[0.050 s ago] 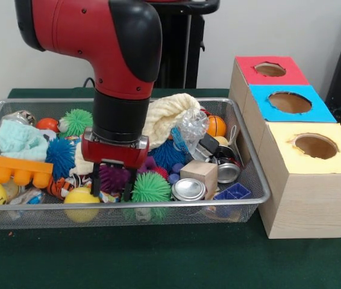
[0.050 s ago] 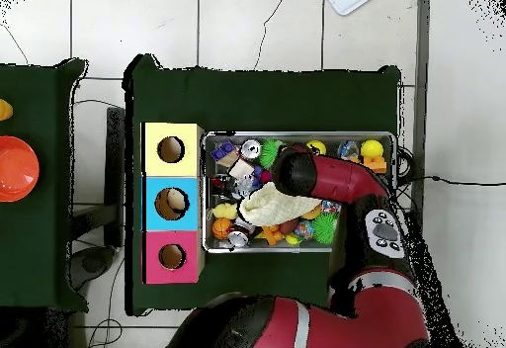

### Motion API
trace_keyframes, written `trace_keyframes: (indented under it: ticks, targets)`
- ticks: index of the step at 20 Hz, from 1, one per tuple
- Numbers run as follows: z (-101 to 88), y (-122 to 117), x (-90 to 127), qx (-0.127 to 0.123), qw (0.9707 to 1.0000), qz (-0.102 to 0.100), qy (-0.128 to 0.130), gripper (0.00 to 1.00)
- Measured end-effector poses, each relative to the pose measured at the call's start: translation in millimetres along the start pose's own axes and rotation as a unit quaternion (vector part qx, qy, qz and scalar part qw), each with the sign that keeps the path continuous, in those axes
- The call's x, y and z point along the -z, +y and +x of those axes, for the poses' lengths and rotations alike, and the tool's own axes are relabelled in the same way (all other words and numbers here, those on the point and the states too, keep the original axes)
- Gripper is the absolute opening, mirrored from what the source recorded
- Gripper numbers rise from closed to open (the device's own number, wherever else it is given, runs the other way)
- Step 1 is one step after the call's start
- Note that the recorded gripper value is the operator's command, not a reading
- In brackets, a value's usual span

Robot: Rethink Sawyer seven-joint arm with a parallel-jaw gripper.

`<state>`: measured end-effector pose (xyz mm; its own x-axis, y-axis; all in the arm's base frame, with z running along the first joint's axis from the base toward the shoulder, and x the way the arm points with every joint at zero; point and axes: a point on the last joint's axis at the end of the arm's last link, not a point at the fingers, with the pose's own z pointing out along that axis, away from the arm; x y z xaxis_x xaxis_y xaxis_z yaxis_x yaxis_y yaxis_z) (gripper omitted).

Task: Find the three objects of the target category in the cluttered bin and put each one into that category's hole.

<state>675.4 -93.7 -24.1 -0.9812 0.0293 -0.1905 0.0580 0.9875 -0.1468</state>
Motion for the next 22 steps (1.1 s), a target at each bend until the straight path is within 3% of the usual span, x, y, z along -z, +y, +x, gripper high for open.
trace_keyframes:
  ticks: [7,22]
  targets:
    - [0.6,2.5,-1.7,-0.001,1.0000,0.001,-0.002,1.00]
    - [9.0,21.3,-10.3,0.051,0.9975,0.046,-0.016,1.00]
